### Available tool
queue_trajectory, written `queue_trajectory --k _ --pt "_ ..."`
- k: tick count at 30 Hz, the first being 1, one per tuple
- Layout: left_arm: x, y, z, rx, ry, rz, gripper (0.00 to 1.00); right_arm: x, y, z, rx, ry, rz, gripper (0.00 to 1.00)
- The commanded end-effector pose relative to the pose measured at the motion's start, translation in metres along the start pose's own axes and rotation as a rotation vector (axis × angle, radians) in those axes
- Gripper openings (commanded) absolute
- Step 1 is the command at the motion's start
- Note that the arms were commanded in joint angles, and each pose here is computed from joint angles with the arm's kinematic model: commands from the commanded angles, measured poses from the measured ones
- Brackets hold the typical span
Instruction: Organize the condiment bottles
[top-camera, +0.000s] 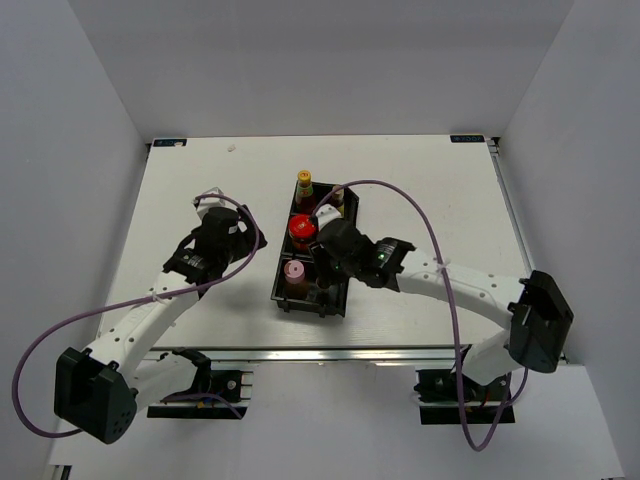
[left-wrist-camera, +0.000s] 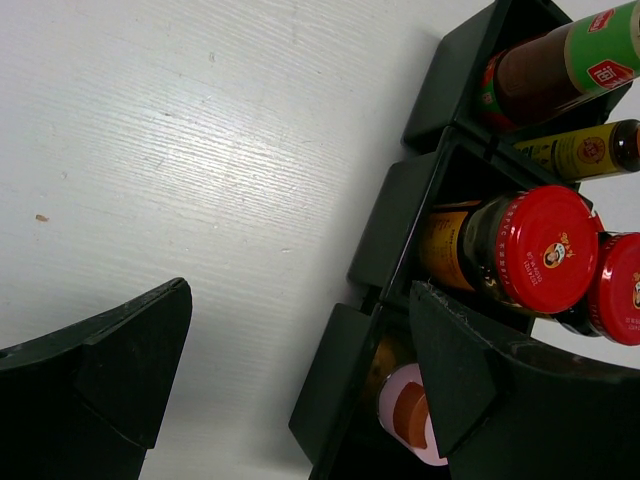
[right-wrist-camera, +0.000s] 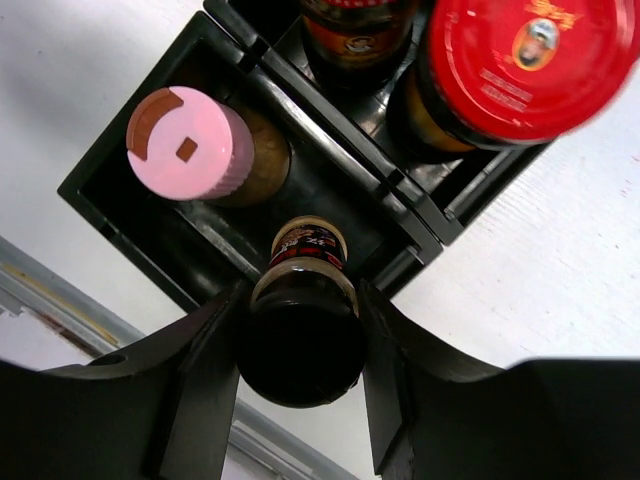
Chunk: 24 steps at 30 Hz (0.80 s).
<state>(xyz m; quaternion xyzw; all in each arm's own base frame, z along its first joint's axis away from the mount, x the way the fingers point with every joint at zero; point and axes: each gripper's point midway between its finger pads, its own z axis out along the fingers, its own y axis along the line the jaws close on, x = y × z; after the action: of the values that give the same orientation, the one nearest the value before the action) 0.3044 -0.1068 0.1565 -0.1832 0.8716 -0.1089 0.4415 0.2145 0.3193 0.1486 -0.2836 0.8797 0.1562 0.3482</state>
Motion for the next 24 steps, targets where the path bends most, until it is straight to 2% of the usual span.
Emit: queue_trajectory --k 1,14,17,24 --pt "-0.005 -0.003 -0.004 0.028 -0.021 -0.008 0.98 -0.017 0.011 0.003 -0.014 -0.020 -0.012 0.22" --pt "-0.004 -0.003 -0.005 0.032 -0.020 -0.007 0.98 0.006 0.005 0.032 0.104 0.074 -0.027 0.28" --pt "-0.004 -0.003 -0.005 0.033 -0.021 -0.007 0.98 0.007 0.001 0.032 0.138 0.082 -0.028 0.32" --pt "-0.005 -0.004 -0.005 0.034 -0.020 -0.007 0.98 0.011 0.003 0.031 0.140 0.089 -0.030 0.54"
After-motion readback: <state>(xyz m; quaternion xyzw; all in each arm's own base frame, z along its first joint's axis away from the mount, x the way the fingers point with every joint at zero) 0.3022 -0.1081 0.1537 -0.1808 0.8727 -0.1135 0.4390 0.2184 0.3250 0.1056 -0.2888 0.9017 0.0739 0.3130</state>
